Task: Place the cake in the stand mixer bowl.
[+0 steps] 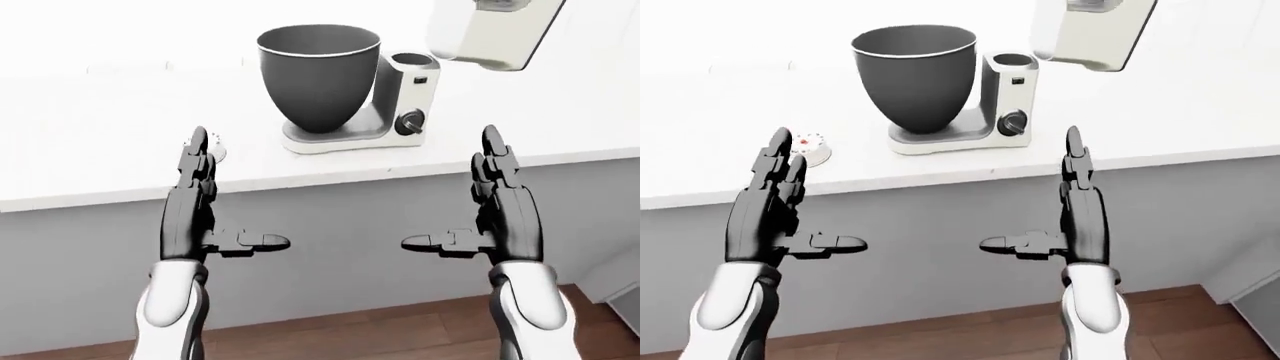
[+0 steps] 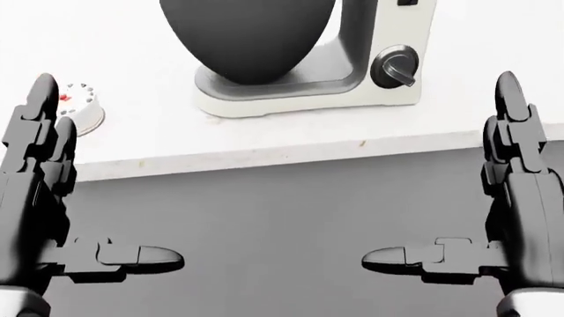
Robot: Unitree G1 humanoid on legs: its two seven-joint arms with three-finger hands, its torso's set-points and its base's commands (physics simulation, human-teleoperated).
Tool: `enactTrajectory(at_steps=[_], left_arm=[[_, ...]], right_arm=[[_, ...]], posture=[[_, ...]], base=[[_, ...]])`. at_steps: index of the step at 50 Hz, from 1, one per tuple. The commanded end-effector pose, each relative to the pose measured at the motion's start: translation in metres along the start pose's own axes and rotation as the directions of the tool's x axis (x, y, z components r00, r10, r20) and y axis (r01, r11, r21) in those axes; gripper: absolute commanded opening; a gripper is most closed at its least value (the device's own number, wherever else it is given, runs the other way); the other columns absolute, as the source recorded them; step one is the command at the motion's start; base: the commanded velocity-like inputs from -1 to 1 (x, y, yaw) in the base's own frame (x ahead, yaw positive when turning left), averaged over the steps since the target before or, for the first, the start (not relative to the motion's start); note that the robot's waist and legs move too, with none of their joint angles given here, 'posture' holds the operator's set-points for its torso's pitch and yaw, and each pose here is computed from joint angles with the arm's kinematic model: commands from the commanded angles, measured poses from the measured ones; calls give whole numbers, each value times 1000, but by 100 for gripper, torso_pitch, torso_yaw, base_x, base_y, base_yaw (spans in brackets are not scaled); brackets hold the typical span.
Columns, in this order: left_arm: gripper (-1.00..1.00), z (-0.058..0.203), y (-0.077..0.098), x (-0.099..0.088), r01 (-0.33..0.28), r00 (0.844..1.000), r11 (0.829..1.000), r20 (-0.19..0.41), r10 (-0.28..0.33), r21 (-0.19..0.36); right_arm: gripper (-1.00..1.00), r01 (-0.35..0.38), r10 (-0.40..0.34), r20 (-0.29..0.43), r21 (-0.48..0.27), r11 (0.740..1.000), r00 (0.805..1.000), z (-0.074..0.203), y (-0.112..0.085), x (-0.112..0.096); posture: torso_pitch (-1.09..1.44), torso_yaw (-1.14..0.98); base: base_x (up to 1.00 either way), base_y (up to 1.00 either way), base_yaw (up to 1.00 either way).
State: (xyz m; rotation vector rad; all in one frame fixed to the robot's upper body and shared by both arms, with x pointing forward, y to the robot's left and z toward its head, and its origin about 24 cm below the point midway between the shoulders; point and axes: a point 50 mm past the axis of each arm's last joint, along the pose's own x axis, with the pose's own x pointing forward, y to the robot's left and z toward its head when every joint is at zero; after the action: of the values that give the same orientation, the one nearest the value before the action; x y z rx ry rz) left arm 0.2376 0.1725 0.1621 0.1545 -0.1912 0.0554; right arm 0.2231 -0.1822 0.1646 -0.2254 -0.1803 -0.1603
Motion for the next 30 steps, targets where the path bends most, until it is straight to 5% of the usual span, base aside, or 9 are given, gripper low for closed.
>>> enactTrajectory(at_steps=[1,30], left_arm=[[100,19,-2,0,12,994,1000,106,-11,-2],[100,21,0,-1,6,994,1000,111,-6,0]], right_arm=[[100,30,-29,95,-9,1000,995,16,-4,-1],[100,32,-31,96,-5,999,995,17,-5,-3]], posture=[[0,0],[0,0]], base=[[16,0,0],[16,0,0]])
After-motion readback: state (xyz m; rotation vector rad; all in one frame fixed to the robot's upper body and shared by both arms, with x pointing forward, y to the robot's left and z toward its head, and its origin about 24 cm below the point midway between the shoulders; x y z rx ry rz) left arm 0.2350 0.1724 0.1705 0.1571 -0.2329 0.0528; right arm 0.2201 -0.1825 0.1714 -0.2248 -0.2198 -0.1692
